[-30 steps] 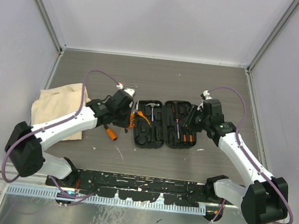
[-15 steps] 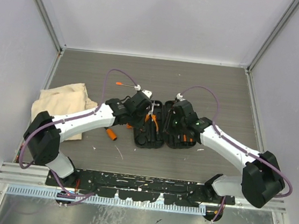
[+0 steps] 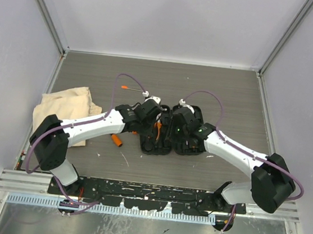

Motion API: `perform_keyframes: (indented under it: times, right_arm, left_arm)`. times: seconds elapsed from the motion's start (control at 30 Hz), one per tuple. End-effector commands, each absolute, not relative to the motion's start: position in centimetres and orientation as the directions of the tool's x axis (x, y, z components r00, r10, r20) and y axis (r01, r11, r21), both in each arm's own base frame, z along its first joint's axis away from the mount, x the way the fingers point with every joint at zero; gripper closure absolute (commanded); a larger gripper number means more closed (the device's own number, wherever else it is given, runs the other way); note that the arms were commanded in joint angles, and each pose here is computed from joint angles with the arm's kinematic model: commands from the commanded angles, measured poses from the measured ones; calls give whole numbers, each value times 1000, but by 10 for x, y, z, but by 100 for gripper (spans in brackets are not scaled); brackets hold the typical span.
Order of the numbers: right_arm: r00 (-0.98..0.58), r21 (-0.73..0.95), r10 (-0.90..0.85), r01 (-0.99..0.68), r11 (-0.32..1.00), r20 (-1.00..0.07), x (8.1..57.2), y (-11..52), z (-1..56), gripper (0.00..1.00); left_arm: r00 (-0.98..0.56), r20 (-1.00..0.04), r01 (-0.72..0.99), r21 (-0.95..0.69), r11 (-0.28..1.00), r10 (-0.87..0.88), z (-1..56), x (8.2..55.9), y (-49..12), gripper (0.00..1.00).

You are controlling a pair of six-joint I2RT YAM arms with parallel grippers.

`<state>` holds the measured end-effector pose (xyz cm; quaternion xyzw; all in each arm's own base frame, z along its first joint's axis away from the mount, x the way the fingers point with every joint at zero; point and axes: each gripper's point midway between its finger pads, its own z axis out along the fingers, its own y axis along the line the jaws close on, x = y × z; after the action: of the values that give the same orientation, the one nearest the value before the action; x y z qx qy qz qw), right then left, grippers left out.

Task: Sort the tools into containers
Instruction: Pick up the pliers at the center of the board, then place the pliers in the storage box.

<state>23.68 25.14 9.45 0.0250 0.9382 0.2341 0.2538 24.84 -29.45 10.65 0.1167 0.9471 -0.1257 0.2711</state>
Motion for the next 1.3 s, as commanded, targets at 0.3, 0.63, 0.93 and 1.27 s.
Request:
perform_keyframes:
  times: [0.3, 0.63, 0.93, 1.27]
  right_arm:
    - [-810, 432, 202, -70, 899, -551, 261, 247, 120, 64]
    - [-865, 592, 197, -135, 795, -462, 255, 296, 119, 66]
    - [-852, 624, 191, -188, 758, -488, 252, 303, 130, 64]
    - [-744, 393, 286, 35, 919, -603, 258, 212, 118, 62]
  left_arm:
    - [-796, -604, 202, -207, 957, 37, 133, 263, -296, 100]
    - [-803, -595, 207, -229, 951, 32, 134, 263, -303, 100]
    - [-810, -586, 184, -224, 957, 18, 126, 262, -300, 100]
    - [-831, -554, 61, -180, 982, -49, 111, 266, -291, 100]
